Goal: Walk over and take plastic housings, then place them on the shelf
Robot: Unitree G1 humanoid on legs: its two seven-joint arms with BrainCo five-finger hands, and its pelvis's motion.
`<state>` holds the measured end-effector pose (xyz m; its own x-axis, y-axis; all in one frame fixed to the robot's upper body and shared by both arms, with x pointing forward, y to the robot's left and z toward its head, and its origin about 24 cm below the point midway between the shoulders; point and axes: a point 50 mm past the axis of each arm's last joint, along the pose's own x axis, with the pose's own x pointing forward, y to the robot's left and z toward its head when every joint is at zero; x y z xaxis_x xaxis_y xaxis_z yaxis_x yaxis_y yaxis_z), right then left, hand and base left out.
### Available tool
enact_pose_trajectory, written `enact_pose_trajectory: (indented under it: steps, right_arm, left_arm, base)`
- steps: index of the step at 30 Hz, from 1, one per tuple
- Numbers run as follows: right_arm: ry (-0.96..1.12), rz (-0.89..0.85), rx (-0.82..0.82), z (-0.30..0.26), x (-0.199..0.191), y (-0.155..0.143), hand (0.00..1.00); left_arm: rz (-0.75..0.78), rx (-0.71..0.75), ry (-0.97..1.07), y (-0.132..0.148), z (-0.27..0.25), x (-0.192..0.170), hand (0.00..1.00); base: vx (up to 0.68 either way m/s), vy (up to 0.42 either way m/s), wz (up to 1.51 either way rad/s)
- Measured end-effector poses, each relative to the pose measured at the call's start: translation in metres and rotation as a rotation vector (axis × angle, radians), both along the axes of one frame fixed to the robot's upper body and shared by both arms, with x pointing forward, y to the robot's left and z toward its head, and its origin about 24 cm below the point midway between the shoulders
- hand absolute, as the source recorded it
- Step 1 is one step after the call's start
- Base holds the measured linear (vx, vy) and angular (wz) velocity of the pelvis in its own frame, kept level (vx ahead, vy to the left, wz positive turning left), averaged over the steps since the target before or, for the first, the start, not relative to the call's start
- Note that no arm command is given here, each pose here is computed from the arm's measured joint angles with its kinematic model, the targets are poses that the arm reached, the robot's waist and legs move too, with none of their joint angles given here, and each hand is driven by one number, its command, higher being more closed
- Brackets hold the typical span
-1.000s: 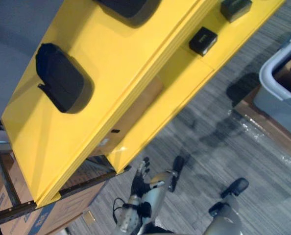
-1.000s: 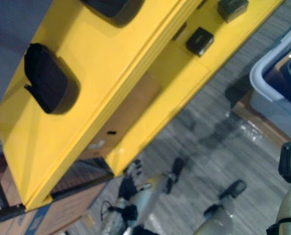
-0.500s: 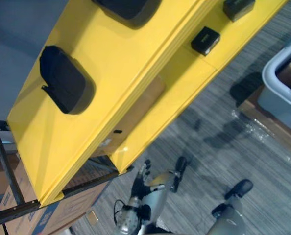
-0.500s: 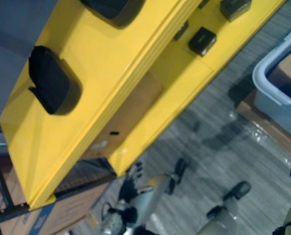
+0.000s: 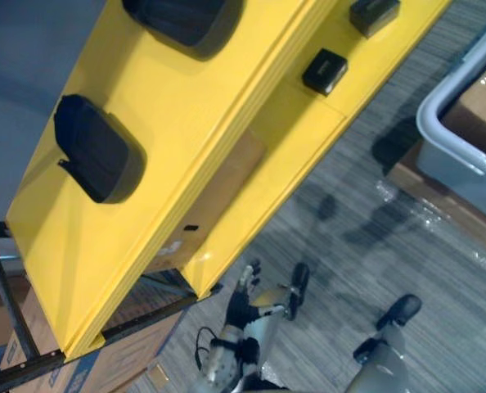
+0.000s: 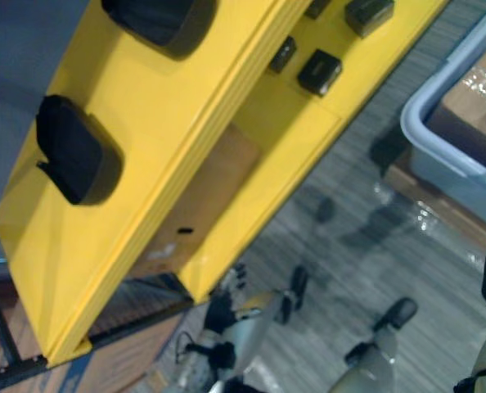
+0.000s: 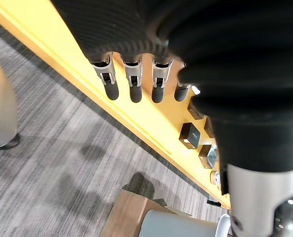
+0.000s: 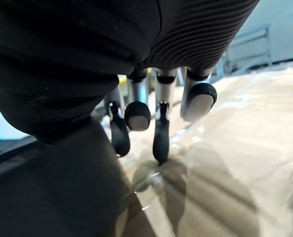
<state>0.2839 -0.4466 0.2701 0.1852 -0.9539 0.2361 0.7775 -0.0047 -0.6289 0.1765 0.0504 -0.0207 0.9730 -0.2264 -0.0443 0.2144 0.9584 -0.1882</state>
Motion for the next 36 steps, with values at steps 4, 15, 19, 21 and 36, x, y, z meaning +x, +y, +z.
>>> enact_pose_trajectory:
  steps: [4,15,19,21,36]
  right_arm:
    - [-0.026,-0.007,-0.015,0.001,-0.001,-0.001,1.00]
    - [-0.246,0.105,-0.185,0.037,0.016,0.022,1.00]
    - [-0.326,0.204,-0.219,0.055,0.036,0.050,1.00]
    - [-0.371,0.263,-0.237,0.065,0.046,0.067,1.00]
    - [-0.563,0.562,-0.550,0.099,0.061,0.159,1.00]
  left_arm:
    - [-0.005,-0.052,-0.074,-0.001,0.014,0.004,0.00]
    - [0.052,-0.082,-0.610,0.011,0.130,0.082,0.00]
    - [0.072,-0.013,-0.728,0.023,0.170,0.105,0.00]
    - [0.065,0.017,-0.744,0.020,0.184,0.114,0.00]
    - [0.260,0.196,-0.641,0.094,0.210,0.144,0.00]
  base:
    - [-0.04,0.000,-0.02]
    - [-0.07,-0.014,0.01]
    - [-0.06,-0.026,-0.22]
    - [-0.02,-0.019,-0.25]
    - [0.01,-0.013,-0.14]
